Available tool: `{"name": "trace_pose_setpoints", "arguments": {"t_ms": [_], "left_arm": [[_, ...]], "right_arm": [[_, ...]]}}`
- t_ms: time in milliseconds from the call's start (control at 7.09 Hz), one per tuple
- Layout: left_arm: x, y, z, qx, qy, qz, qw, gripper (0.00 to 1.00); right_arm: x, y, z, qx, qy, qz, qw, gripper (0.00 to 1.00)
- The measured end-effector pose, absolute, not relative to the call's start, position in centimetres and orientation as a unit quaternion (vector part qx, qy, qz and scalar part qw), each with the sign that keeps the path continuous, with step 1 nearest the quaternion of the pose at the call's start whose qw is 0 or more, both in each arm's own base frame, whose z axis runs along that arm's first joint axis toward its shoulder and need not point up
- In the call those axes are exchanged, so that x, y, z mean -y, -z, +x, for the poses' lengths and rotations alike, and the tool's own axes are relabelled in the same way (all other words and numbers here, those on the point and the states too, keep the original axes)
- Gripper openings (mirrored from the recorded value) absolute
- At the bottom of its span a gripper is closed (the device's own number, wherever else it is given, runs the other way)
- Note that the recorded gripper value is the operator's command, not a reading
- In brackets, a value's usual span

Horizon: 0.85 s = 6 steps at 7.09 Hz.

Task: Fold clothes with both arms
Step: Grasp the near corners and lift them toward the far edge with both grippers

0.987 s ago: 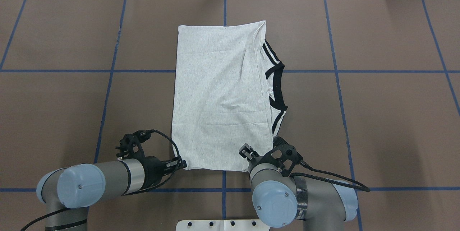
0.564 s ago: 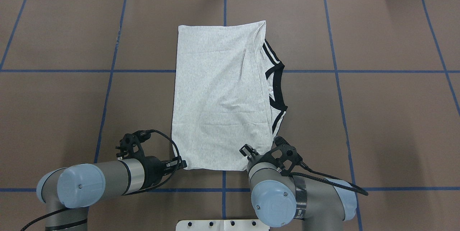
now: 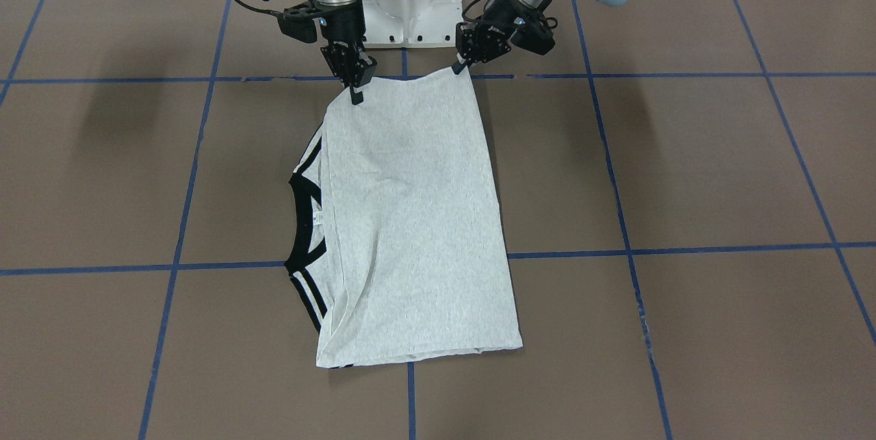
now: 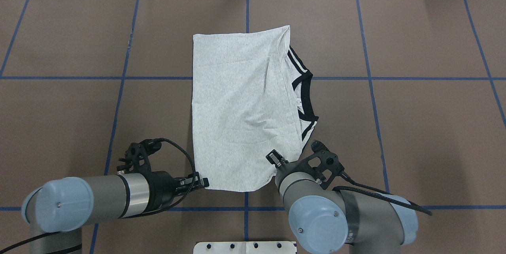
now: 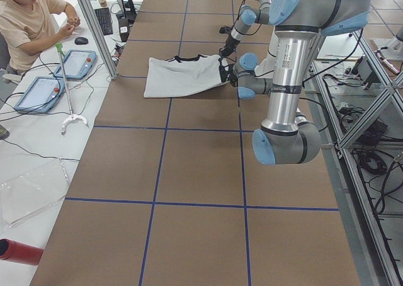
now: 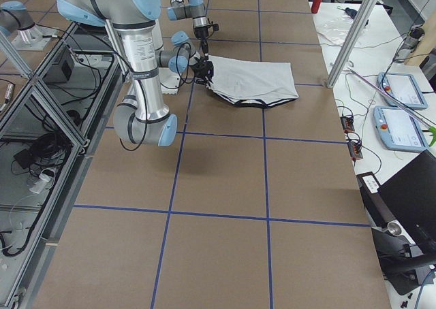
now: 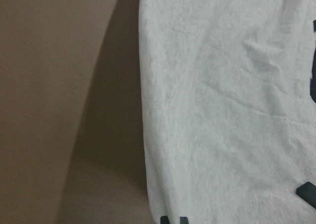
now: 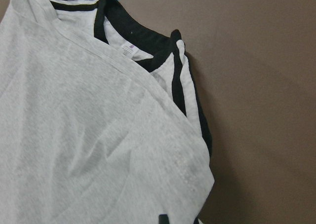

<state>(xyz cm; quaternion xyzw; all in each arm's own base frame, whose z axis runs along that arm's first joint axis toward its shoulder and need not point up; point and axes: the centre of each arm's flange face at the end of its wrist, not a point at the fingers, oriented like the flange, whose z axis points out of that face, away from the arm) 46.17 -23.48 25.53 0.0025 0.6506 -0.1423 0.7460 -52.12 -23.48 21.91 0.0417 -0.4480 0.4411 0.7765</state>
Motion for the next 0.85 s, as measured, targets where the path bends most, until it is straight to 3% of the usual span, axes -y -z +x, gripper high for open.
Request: {"name": "trace_pose_setpoints", "arguments": {"t_ms": [423, 846], "left_arm": [[21.2, -18.2, 39.0, -0.647, 0.120, -0.022, 0.752, 0.00], [24.9, -19.2, 41.4, -0.620, 0.138, 0.007, 0.772, 0.00]], "right_arm": [[19.3, -15.2, -43.2, 0.442, -0.416, 0.030, 0.794, 0.00], [23.0, -14.1, -46.0, 0.423, -0.417, 0.069, 0.801, 0.00]]}}
